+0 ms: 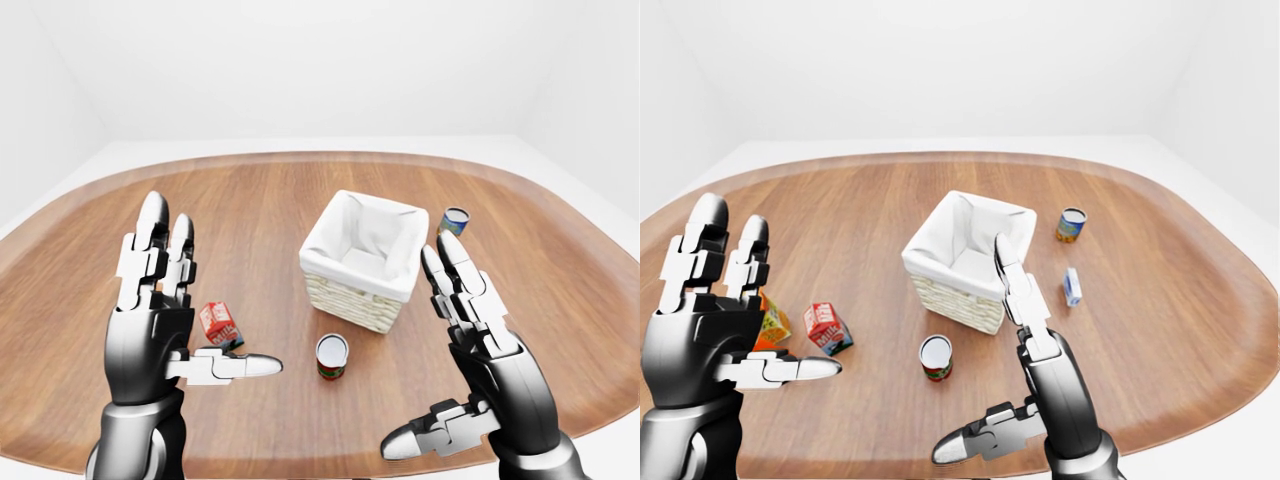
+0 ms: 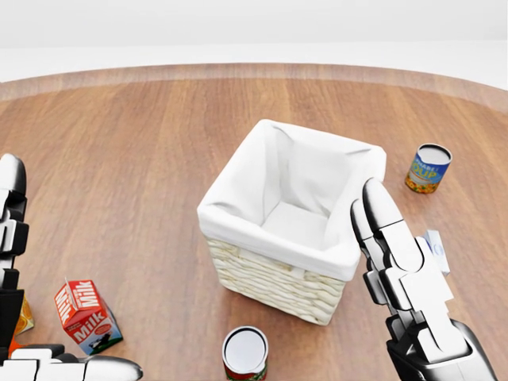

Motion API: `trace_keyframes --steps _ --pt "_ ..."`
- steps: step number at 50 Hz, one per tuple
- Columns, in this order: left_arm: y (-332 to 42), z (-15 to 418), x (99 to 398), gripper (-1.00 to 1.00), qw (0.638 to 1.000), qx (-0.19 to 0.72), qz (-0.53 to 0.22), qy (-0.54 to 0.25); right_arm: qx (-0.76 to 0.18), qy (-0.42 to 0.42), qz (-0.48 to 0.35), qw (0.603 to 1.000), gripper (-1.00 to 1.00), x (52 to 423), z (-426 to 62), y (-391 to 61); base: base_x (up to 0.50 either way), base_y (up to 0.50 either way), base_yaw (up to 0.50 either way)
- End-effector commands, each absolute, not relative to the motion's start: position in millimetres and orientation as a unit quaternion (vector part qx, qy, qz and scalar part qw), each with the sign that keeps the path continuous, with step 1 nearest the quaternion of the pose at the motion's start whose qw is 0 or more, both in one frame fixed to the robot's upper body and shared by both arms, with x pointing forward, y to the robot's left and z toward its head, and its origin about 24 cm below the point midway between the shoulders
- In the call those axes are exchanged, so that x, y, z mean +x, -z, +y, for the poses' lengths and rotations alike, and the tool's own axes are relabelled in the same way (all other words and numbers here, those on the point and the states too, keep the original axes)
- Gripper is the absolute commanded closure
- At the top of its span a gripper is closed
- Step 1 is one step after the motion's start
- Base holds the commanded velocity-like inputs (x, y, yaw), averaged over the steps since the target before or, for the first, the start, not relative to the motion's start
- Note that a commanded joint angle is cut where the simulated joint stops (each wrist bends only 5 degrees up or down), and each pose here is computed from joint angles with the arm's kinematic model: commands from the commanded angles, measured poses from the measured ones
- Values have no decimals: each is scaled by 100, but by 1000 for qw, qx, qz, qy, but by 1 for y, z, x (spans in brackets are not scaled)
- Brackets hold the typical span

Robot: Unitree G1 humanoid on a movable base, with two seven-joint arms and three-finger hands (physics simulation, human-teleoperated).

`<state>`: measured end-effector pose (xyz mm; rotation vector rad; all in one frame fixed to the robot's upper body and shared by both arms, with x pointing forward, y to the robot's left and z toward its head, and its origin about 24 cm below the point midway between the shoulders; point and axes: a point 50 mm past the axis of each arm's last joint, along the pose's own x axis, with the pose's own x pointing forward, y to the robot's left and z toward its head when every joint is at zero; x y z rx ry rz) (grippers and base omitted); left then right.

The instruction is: Pick the milk and place it in the basket.

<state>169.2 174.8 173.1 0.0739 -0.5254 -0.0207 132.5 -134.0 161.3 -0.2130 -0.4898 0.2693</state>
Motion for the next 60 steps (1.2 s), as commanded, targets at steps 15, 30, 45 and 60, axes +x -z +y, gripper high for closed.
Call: trace_keyframes --steps 15,30,45,60 --pt "-171 173 170 -100 966 37 -254 13 -108 -134 -236 956 -100 133 -132 -159 22 0 0" --pt "-172 173 170 -100 966 37 -256 14 -106 -134 -238 956 -100 133 -133 -160 22 0 0" --pt "-171 179 176 -100 966 49 -255 -6 -105 -130 -237 957 -100 133 -134 -159 15 0 0" --pt "-186 204 174 -100 953 81 -288 -42 -104 -132 -237 957 -100 133 -133 -160 0 0 0"
